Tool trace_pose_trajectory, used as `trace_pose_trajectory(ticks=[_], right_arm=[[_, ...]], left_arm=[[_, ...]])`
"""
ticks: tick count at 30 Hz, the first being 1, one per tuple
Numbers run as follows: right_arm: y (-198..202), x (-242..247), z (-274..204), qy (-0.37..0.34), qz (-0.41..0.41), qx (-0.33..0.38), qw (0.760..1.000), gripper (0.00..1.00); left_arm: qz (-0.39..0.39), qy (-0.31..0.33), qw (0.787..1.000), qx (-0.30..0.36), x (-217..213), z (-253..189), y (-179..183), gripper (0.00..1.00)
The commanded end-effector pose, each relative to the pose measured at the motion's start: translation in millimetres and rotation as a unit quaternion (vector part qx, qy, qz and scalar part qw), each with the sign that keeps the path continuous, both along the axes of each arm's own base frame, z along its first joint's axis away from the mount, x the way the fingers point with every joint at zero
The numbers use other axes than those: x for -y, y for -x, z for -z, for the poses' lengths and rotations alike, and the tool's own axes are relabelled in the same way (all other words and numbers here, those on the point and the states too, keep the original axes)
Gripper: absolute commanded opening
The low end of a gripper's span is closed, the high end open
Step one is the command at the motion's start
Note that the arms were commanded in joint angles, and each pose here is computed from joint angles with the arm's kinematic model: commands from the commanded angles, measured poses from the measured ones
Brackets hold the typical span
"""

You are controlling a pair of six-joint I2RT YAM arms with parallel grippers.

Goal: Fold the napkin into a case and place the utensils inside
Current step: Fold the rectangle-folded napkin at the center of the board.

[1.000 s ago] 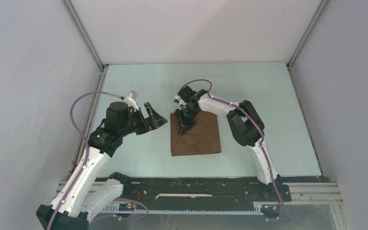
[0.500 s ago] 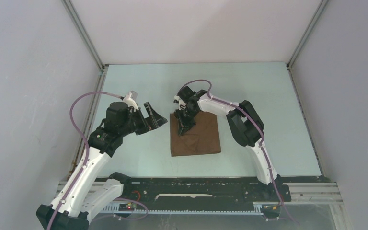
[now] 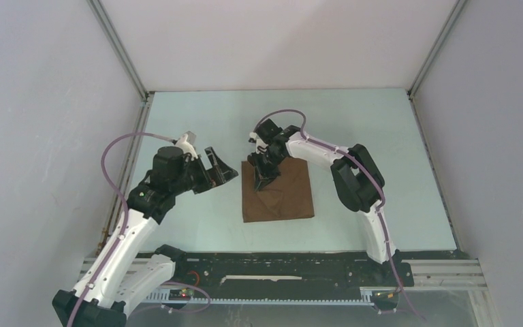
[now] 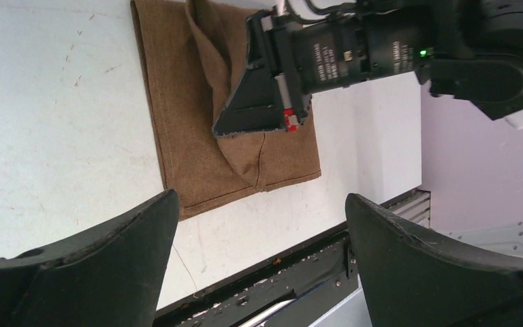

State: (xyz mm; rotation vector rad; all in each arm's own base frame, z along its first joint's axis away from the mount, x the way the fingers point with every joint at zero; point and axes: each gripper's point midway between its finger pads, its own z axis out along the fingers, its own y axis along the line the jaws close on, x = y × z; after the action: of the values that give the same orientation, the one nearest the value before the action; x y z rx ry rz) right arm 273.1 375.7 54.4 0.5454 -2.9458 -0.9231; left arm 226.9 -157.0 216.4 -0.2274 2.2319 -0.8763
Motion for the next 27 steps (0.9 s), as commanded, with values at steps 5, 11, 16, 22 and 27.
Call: trace_pose_trajectory(ticks=[5,11,16,22,27], right_arm=[[-4,-18,-22,-0.040,0.004,0.014,0.999,0.00],[-8,-22,-13,-0.037,0.002,0.007,0.999,0.00],[-7,-23,-4,-0.032,0.001,-0.002,0.999,0.00],[-9,-28,-1,-0.036,0.001,-0.003,0.999,0.00],[-11,-32,3,-0.035,0.000,-0.006,0.999,0.00]], left_arm=[[-0.002,0.014,1.000,0.009,2,-5,0,1.00],[-0.004,0.012,1.000,0.011,0,-5,2,1.00],[-0.002,0.013,1.000,0.008,1,-5,1,1.00],[-0.002,0.012,1.000,0.008,1,-4,1,1.00],[-0.002,0.012,1.000,0.008,1,-4,1,1.00]])
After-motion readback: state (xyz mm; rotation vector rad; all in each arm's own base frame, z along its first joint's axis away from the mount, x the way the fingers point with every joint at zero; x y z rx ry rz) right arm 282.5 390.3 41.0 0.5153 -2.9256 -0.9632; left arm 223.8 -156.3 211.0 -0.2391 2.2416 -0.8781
